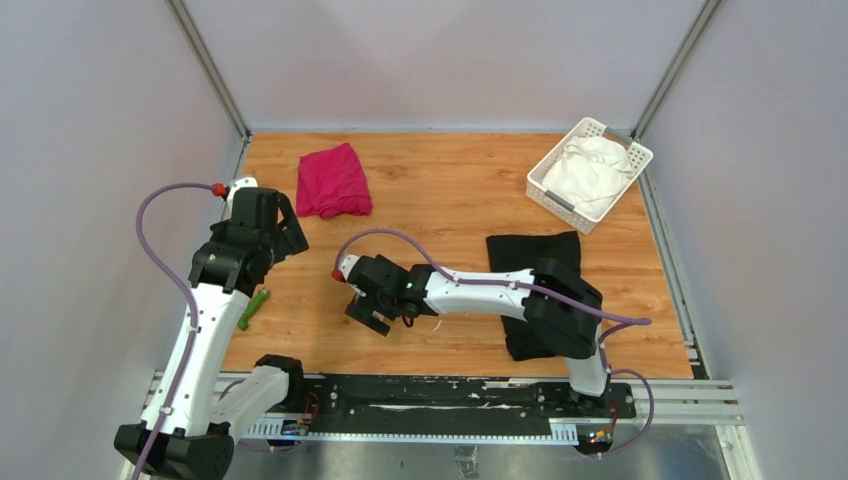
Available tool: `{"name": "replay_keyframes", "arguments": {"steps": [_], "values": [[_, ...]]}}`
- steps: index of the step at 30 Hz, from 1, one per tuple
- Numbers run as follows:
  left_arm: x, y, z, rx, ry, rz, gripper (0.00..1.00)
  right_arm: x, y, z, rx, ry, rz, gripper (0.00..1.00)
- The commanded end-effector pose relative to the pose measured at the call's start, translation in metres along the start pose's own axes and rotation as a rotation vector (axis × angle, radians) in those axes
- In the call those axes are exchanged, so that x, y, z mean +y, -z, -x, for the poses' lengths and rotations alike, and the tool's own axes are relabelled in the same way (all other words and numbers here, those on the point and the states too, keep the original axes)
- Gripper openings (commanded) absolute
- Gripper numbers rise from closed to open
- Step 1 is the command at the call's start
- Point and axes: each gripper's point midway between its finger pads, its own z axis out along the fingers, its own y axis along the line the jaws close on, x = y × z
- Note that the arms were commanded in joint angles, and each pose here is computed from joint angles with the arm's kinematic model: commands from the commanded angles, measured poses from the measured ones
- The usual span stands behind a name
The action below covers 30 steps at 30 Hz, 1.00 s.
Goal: Install the water faucets
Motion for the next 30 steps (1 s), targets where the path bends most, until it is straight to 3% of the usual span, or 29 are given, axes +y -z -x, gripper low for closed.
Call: {"name": "replay_keyframes", "arguments": {"steps": [1,9,15,19,25,30], "values": [[-0.002,0.002,-0.006,0.032,-0.012,-0.027,1.0,-0.013,-0.012,0.007,0.018,-0.026,-0.084,0.99],[-0.003,-0.002,-0.006,0.046,-0.019,-0.009,1.0,-0.062,-0.029,-0.021,0.124,-0.187,-0.266,0.99],[0.003,-0.008,-0.005,0.059,-0.029,0.047,1.0,-0.128,-0.009,-0.061,0.168,-0.396,-0.378,0.99],[0.009,-0.023,-0.009,0.101,-0.039,0.123,1.0,-0.149,0.003,-0.075,0.176,-0.451,-0.404,0.99],[0.043,-0.052,-0.014,0.193,0.052,0.286,1.0,-0.142,0.023,-0.052,0.085,-0.489,-0.325,0.99],[0.086,-0.067,-0.017,0.173,0.088,0.523,1.0,-0.14,0.052,-0.031,-0.065,-0.5,-0.308,0.99]]}}
